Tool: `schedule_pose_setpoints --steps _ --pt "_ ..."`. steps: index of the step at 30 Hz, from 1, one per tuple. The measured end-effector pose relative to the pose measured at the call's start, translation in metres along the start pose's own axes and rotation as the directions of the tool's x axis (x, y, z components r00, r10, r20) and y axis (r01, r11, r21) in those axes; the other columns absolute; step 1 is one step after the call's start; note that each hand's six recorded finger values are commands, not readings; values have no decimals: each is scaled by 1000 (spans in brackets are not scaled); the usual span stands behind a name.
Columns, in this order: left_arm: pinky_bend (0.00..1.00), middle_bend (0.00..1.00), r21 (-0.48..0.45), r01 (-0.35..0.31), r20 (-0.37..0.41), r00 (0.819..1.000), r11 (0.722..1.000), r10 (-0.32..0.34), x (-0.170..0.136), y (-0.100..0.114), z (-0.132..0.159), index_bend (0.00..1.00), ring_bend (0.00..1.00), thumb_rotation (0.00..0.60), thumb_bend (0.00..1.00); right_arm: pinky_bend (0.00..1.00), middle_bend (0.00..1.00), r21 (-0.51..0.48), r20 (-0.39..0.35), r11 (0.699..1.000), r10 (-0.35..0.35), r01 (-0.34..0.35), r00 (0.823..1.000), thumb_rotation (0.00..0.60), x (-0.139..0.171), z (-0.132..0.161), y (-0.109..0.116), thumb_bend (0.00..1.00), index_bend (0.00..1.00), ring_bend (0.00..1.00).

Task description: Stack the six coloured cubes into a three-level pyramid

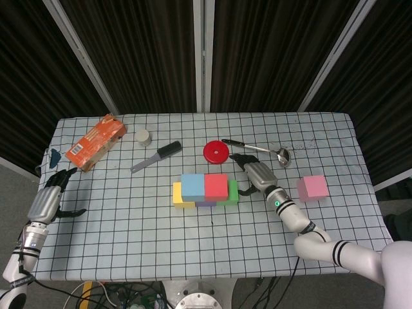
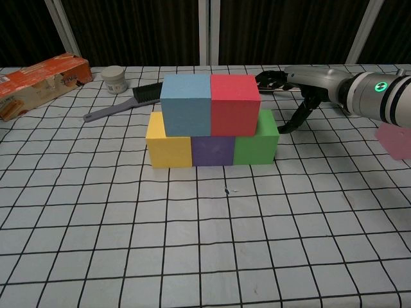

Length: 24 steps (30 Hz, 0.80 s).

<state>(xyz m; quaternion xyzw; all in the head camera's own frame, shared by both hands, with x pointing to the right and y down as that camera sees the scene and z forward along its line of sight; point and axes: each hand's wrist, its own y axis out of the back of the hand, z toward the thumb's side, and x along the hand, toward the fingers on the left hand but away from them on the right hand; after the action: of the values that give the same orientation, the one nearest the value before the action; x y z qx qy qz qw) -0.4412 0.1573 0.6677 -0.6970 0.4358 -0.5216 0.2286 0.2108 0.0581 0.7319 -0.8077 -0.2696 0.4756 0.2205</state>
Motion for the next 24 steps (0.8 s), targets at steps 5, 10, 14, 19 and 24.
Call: schedule_pose_setpoints --steps 5,10,14,19,24 --pt "66 88 -1 6 -3 1000 1000 -6 0 -1 0 48 0 600 63 0 43 7 3 1000 -7 7 1000 600 5 -3 8 148 0 0" --pt "66 88 -3 11 -3 1000 1000 -11 0 -1 1 48 0 600 63 0 60 23 11 1000 -15 15 1000 600 15 -7 24 142 0 0" --pt "65 88 -6 8 1 1000 1000 -8 0 1 3 48 0 600 63 0 73 61 30 998 -23 21 999 600 27 -13 46 124 0 0" --pt "65 88 -17 8 2 1000 1000 -7 0 3 4 48 0 600 63 0 77 159 77 987 -47 34 996 600 52 -22 82 113 0 0" --pt "66 88 -26 6 -3 1000 1000 -6 -3 5 3 48 0 600 63 0 88 269 142 962 -95 54 985 600 86 -33 112 102 0 0"
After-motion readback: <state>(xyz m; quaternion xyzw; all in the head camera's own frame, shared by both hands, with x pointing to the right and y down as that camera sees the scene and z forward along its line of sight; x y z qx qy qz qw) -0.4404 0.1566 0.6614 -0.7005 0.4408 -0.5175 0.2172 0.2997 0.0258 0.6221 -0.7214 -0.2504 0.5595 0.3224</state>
